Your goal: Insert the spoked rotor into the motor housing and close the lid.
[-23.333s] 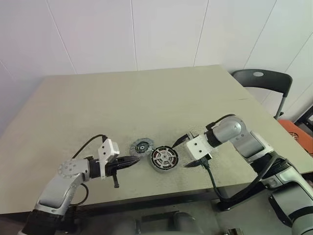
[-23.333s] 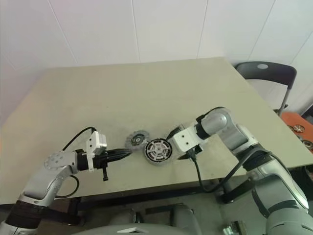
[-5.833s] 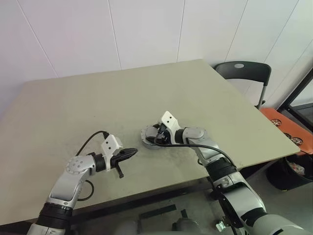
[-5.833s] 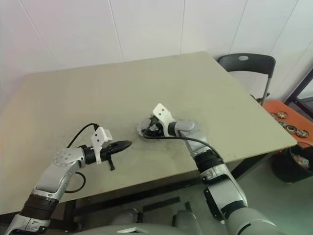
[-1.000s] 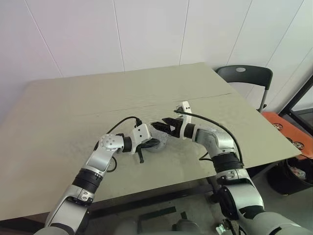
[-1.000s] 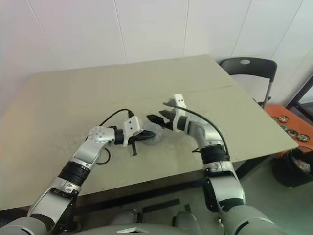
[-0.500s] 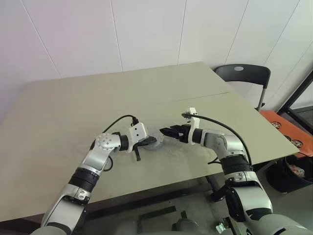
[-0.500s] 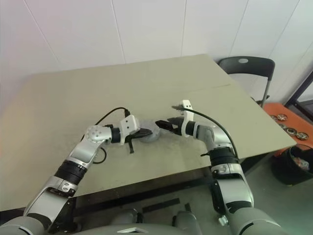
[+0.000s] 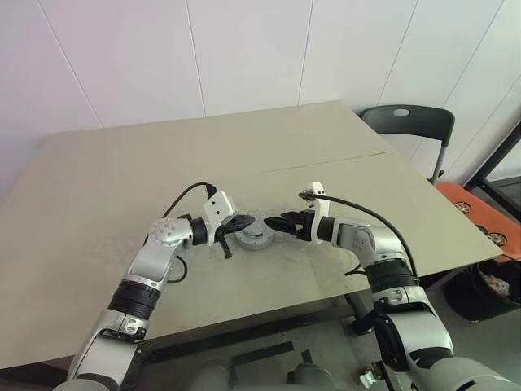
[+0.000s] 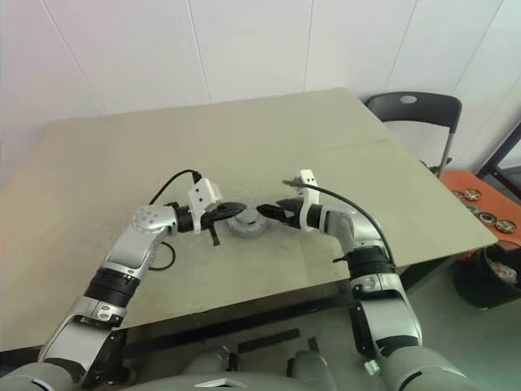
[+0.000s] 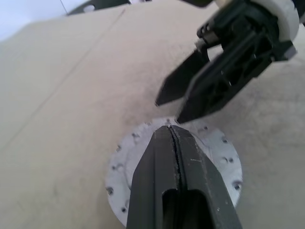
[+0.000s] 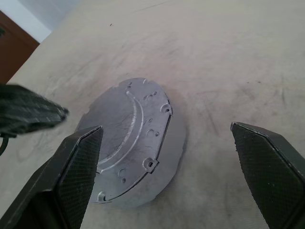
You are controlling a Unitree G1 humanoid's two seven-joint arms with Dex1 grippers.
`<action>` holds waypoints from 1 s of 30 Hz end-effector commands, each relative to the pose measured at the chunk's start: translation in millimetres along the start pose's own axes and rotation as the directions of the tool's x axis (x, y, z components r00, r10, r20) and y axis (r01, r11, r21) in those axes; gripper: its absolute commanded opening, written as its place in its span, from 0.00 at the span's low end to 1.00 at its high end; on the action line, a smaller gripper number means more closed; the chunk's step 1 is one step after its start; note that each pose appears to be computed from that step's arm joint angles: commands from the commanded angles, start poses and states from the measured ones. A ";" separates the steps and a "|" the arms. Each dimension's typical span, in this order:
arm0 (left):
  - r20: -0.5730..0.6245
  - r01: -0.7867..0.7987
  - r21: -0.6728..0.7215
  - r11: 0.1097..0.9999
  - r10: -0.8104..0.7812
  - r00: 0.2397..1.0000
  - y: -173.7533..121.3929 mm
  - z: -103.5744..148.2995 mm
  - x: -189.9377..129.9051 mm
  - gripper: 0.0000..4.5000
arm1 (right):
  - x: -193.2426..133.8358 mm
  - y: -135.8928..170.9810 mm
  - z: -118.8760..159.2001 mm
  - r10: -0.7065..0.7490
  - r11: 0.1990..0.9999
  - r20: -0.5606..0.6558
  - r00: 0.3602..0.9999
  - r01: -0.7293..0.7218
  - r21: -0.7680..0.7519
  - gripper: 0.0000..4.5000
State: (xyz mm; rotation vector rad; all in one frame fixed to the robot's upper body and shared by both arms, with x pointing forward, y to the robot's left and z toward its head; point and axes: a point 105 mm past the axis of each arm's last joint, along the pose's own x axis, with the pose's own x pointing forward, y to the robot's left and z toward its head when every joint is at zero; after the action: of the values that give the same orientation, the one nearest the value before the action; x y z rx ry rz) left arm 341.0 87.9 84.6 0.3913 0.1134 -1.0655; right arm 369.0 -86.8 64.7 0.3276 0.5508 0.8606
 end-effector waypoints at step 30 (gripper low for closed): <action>-0.114 -0.109 0.111 0.988 0.122 0.986 32.1 -16.4 -26.8 0.00 | 38.2 27.9 -5.2 0.045 0.780 0.007 0.999 -0.040 0.625 1.00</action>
State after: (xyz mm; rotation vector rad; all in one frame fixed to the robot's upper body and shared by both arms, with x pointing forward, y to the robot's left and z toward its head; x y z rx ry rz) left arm 353.3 127.6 72.1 0.5329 0.1918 -0.9525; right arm 366.8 -45.7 58.0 0.9558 0.8364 0.6866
